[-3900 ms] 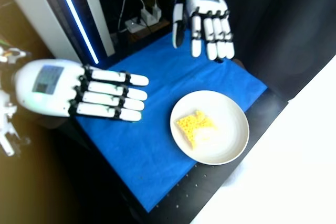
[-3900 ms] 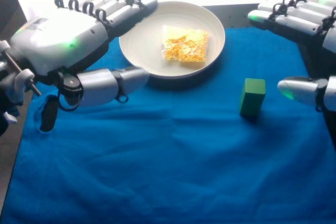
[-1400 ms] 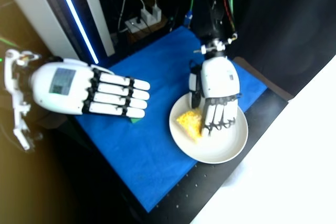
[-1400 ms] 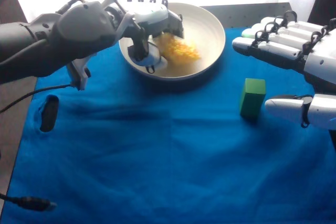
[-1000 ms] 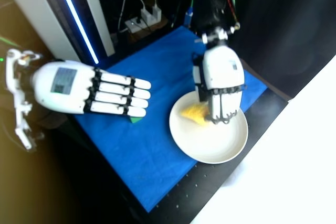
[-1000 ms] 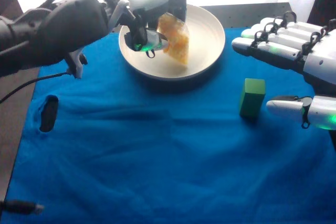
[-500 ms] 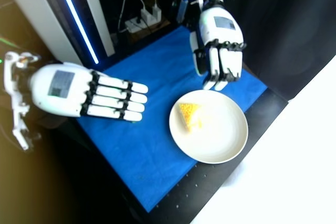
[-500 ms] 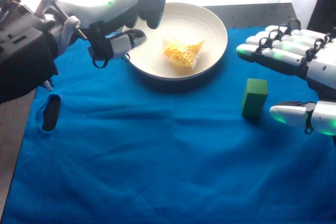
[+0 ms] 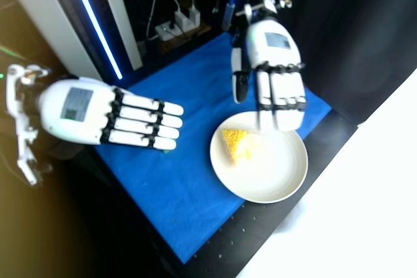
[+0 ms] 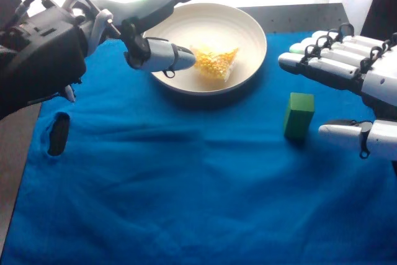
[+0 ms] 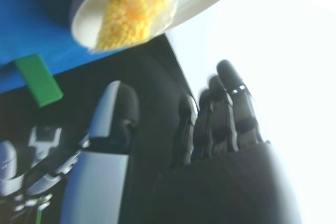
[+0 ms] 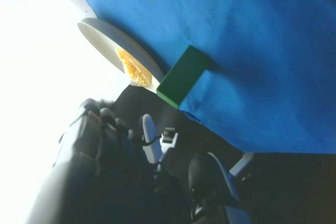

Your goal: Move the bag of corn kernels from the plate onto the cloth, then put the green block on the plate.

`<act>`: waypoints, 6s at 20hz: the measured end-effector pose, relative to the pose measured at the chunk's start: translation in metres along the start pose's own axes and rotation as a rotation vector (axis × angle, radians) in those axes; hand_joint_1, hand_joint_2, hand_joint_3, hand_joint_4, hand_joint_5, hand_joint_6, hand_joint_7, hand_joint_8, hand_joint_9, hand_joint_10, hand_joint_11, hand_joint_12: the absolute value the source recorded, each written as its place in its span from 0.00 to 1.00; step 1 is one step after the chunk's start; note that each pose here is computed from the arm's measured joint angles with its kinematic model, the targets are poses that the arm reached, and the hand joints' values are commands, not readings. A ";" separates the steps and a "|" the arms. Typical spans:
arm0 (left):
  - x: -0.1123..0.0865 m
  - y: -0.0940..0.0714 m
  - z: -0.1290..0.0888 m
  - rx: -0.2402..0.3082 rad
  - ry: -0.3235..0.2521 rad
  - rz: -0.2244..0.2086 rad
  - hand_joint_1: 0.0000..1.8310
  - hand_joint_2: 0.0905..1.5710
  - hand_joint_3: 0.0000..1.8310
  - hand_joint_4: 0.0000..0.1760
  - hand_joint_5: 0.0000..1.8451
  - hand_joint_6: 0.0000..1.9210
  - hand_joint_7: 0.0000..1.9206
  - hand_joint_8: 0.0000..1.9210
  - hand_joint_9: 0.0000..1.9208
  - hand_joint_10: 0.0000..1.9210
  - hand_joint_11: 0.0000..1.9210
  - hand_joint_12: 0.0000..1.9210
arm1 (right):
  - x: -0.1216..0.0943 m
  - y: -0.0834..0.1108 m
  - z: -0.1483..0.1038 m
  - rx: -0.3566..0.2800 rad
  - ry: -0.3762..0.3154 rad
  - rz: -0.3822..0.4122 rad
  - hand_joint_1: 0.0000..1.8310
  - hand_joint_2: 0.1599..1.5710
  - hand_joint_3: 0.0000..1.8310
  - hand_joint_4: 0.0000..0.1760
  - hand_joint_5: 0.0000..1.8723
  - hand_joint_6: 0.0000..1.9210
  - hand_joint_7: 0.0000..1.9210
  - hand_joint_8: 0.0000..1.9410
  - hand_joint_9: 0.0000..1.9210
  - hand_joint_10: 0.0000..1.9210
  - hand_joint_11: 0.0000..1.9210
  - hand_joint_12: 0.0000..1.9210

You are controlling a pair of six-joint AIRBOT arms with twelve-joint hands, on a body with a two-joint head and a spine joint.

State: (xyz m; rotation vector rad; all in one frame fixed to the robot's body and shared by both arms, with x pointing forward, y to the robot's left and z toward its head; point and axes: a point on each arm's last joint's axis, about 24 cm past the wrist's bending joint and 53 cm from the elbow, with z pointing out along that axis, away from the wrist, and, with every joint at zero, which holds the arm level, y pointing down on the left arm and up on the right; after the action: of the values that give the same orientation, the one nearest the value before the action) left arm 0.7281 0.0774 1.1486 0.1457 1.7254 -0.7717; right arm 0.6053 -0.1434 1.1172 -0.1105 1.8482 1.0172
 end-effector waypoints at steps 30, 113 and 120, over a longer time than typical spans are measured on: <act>0.049 0.042 0.034 -0.146 0.139 -0.168 0.69 0.88 0.00 0.00 0.29 0.92 0.19 0.89 0.28 0.95 0.29 1.00 | 0.003 -0.004 -0.001 0.007 0.007 -0.004 0.18 0.87 0.00 0.23 0.00 0.00 0.00 0.00 0.00 0.00 0.00 0.00; 0.042 0.064 -0.185 -0.150 -0.163 -0.304 0.26 0.72 0.00 0.92 0.00 0.00 0.00 0.00 0.00 0.00 0.00 0.00 | -0.061 0.045 0.134 -0.096 -0.045 -0.092 0.64 0.81 0.00 0.00 0.32 0.76 0.35 0.82 0.48 0.95 0.53 0.99; 0.045 0.066 -0.184 -0.151 -0.155 -0.311 0.27 0.72 0.00 0.83 0.00 0.00 0.00 0.00 0.00 0.00 0.00 0.00 | -0.010 0.019 0.190 0.063 0.096 -0.134 0.65 0.79 0.00 0.00 0.34 0.66 0.40 0.81 0.44 0.75 0.46 0.91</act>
State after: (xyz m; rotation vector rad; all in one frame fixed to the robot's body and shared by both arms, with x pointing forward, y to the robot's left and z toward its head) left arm 0.5942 0.2187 1.0989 -0.2851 1.6697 -0.8499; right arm 0.7362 -0.0047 1.1047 -0.2455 1.9304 0.8729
